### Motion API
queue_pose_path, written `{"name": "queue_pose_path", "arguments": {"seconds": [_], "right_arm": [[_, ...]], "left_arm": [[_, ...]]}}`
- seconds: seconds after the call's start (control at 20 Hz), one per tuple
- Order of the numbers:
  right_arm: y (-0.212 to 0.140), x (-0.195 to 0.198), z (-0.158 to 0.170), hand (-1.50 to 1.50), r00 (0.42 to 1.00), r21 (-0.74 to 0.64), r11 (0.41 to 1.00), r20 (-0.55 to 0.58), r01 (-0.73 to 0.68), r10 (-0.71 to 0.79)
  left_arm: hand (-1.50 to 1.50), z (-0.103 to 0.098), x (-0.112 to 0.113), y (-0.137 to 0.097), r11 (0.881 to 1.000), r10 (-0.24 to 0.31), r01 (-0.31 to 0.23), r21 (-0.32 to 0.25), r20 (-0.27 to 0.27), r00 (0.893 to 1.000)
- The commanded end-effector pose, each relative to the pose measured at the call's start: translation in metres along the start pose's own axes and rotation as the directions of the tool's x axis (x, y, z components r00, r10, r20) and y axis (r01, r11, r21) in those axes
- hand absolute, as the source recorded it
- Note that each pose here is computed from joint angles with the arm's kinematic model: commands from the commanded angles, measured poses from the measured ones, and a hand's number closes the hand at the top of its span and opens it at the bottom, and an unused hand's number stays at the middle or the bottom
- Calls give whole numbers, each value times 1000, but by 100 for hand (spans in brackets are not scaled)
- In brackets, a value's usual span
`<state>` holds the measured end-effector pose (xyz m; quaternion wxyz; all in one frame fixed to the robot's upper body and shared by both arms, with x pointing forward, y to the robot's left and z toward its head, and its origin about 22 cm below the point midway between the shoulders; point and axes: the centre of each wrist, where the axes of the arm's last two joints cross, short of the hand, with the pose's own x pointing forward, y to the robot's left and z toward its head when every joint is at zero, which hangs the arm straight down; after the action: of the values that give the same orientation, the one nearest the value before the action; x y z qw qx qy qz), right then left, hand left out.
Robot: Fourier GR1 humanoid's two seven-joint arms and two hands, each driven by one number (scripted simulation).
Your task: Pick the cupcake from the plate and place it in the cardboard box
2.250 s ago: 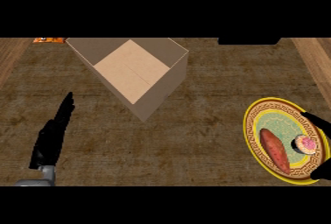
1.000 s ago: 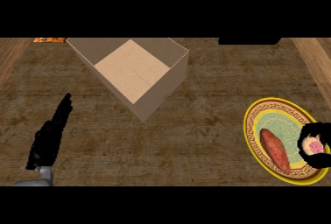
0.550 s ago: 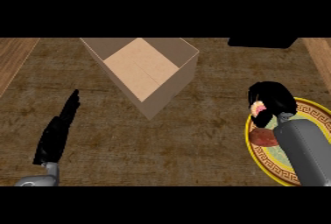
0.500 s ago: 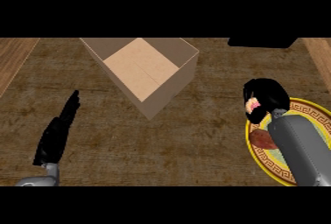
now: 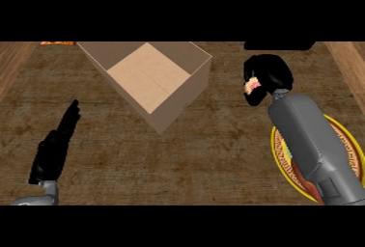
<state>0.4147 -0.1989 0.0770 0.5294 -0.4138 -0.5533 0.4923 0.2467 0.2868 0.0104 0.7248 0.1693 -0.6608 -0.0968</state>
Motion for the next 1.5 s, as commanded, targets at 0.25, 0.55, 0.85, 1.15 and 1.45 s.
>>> {"name": "queue_pose_path", "arguments": {"seconds": [0.25, 0.55, 0.85, 1.15, 1.45], "right_arm": [[-37, 40, -7, 150, 871, -118, 900, 332, 420, -363], [-87, 93, -10, 150, 791, -58, 876, 461, 478, -401], [-84, 144, -23, 150, 809, -60, 877, 421, 476, -410], [-86, 173, -40, 150, 849, -74, 898, 368, 433, -379], [-86, 184, -49, 150, 870, -1, 919, 322, 395, -373]], "left_arm": [[0, 0, 4, -5, 1000, 7, -7, 16, 12, 1000], [0, -6, 6, 2, 1000, -12, 12, 21, -11, 1000], [0, 3, -5, -6, 1000, 7, -7, 0, -3, 1000], [0, -3, -1, -23, 1000, 11, -11, -25, 13, 1000], [0, -16, 21, -21, 998, -3, 5, -57, 37, 999]]}}
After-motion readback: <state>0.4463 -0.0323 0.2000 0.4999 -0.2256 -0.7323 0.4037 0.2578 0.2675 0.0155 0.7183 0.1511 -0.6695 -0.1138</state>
